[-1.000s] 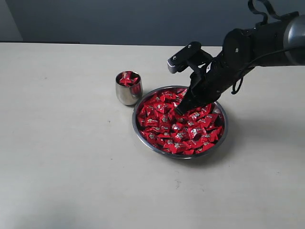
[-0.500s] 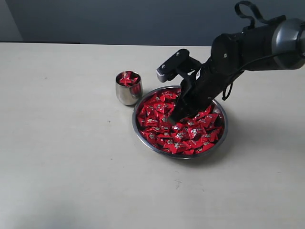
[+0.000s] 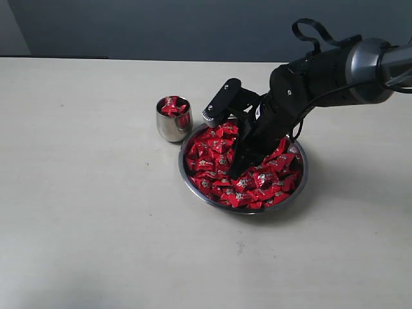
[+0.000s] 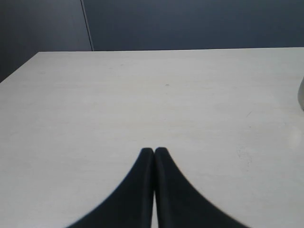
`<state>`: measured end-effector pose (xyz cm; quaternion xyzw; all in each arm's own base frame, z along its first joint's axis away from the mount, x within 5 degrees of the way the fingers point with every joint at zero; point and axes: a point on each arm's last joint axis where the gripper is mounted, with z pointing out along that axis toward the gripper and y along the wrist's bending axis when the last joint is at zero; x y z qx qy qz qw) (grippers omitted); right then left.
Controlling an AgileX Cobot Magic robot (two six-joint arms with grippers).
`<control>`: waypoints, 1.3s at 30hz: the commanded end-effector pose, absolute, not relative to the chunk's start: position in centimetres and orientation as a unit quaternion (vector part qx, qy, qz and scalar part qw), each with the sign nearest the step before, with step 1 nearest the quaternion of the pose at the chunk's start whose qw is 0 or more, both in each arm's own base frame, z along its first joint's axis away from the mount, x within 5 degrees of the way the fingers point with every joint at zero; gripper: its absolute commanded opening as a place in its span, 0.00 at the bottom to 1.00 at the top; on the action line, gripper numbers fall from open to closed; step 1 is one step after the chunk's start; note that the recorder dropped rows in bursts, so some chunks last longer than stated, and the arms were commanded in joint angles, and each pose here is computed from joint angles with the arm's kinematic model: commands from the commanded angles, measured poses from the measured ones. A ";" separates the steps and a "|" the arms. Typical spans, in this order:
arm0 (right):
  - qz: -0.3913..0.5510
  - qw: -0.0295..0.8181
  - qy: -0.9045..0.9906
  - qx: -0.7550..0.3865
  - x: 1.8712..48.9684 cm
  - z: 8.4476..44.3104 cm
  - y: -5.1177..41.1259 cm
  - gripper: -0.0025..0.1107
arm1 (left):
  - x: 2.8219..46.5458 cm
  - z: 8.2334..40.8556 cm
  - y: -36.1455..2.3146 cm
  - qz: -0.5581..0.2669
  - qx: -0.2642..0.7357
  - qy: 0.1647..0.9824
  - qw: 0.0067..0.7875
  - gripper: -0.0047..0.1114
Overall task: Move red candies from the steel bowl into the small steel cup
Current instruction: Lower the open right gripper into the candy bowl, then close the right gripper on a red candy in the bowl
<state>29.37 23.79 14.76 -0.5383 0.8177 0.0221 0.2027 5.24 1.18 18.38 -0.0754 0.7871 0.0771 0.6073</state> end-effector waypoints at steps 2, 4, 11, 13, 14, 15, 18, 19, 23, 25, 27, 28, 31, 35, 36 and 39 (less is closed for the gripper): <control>0.018 0.222 0.809 -0.543 29.7 15.1 23.9 0.33 | 5.3 18.3 1.1 0.073 -0.075 0.784 0.612 0.04; 0.014 0.221 0.807 -0.548 29.7 14.9 23.9 0.33 | 5.3 18.3 1.1 0.073 -0.075 0.784 0.612 0.04; 0.014 0.212 0.809 -0.549 29.7 14.3 23.9 0.33 | 5.3 18.3 1.1 0.073 -0.075 0.784 0.612 0.04; 0.013 0.211 0.808 -0.549 29.7 14.2 23.9 0.33 | 5.3 18.3 1.1 0.073 -0.075 0.784 0.612 0.04; 0.013 0.212 0.808 -0.549 29.8 14.1 23.9 0.33 | 5.3 18.3 1.1 0.073 -0.075 0.784 0.612 0.04; 0.013 0.212 0.808 -0.549 29.8 14.1 23.9 0.33 | 5.3 18.3 1.1 0.073 -0.075 0.784 0.612 0.04; 0.013 0.214 0.807 -0.550 29.8 14.2 24.0 0.32 | 5.3 18.3 1.1 0.073 -0.075 0.784 0.612 0.04; 0.011 0.216 0.806 -0.551 29.8 14.2 24.0 0.31 | 5.3 18.3 1.1 0.073 -0.075 0.784 0.612 0.04; 0.011 0.224 0.804 -0.550 30.0 14.2 24.0 0.25 | 5.3 18.3 1.1 0.073 -0.075 0.784 0.612 0.04; 0.011 0.223 0.805 -0.550 30.0 14.2 24.0 0.25 | 5.3 18.3 1.1 0.073 -0.075 0.784 0.612 0.04; 0.008 0.221 0.803 -0.554 30.0 14.2 23.9 0.25 | 5.3 18.3 1.1 0.073 -0.075 0.784 0.612 0.04; 0.008 0.221 0.803 -0.554 30.0 14.2 23.9 0.25 | 5.3 18.3 1.1 0.073 -0.075 0.784 0.612 0.04; 0.007 0.209 0.805 -0.555 29.8 14.1 23.8 0.25 | 5.3 18.3 1.1 0.073 -0.075 0.784 0.612 0.04; 0.007 0.204 0.807 -0.554 29.7 14.1 23.7 0.25 | 5.3 18.3 1.1 0.073 -0.075 0.784 0.612 0.04; 0.006 0.201 0.807 -0.555 29.7 14.1 23.7 0.25 | 5.3 18.3 1.1 0.073 -0.075 0.784 0.612 0.04; 0.006 0.194 0.809 -0.555 29.6 14.0 23.6 0.25 | 5.3 18.3 1.1 0.073 -0.075 0.784 0.612 0.04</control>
